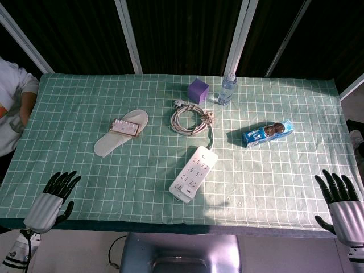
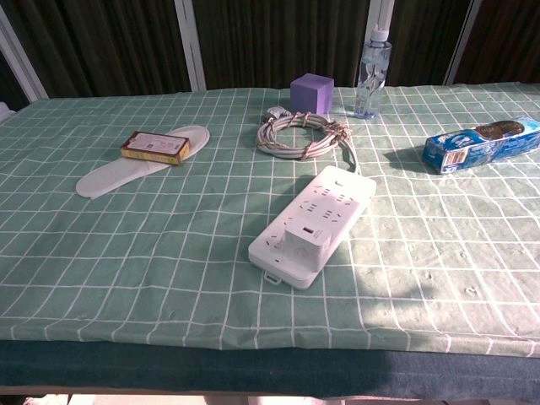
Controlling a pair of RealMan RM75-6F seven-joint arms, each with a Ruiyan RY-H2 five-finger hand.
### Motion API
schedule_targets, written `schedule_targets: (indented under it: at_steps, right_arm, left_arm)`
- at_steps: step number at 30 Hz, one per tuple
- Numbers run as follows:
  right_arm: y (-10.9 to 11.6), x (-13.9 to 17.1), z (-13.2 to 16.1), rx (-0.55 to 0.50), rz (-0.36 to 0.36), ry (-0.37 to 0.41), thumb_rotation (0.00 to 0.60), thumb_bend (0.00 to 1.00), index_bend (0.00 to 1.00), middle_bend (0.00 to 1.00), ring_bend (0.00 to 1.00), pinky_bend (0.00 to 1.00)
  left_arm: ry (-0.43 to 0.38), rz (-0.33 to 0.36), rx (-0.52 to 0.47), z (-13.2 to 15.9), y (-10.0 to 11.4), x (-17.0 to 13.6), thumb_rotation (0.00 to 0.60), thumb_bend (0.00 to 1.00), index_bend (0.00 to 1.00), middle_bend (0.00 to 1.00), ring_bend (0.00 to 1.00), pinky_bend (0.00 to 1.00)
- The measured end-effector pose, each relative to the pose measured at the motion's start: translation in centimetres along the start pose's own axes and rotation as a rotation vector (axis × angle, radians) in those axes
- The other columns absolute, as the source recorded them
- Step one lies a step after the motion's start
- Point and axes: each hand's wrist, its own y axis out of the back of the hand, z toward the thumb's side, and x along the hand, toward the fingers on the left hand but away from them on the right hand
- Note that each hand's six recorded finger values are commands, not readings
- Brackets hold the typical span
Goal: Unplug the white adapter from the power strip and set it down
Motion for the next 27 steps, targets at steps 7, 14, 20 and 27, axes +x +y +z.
schedule_targets:
  at_steps: [7,14,20,27]
  right_arm:
    - [-0.3,-0.3,1.3,-0.014,-0.003,0.054,0.6,0.16,0.0,0.0,0.0,0.0]
    - [-2.0,-1.6,6.6,-0.044,0.041,0.239,0.6,0.16,0.0,0.0,0.0,0.0]
    - [-3.4,-2.7,11.2,-0.021,0.098,0.338,0.6,0.16,0.0,0.0,0.0,0.0]
    - [-4.9,-3.5,14.4,-0.032,0.157,0.38,0.6,0.16,0.0,0.0,0.0,0.0]
  left_arm:
    - [-0.07,-0.025,-0.021,1.5,-1.0,1.3,0.6,0.76,0.0,0.01,0.0,0.03]
    - [-0.235,-0.143,-0.043,7.8,-5.7,7.0,0.6,0.75,0.0,0.0,0.0,0.03]
    - [-0.344,-0.137,-0.044,14.0,-7.9,11.4,0.6,0.73,0.0,0.0,0.0,0.02]
    - [-0.377,-0.119,-0.019,17.5,-9.1,14.1,0.6,0.73,0.0,0.01,0.0,0.02]
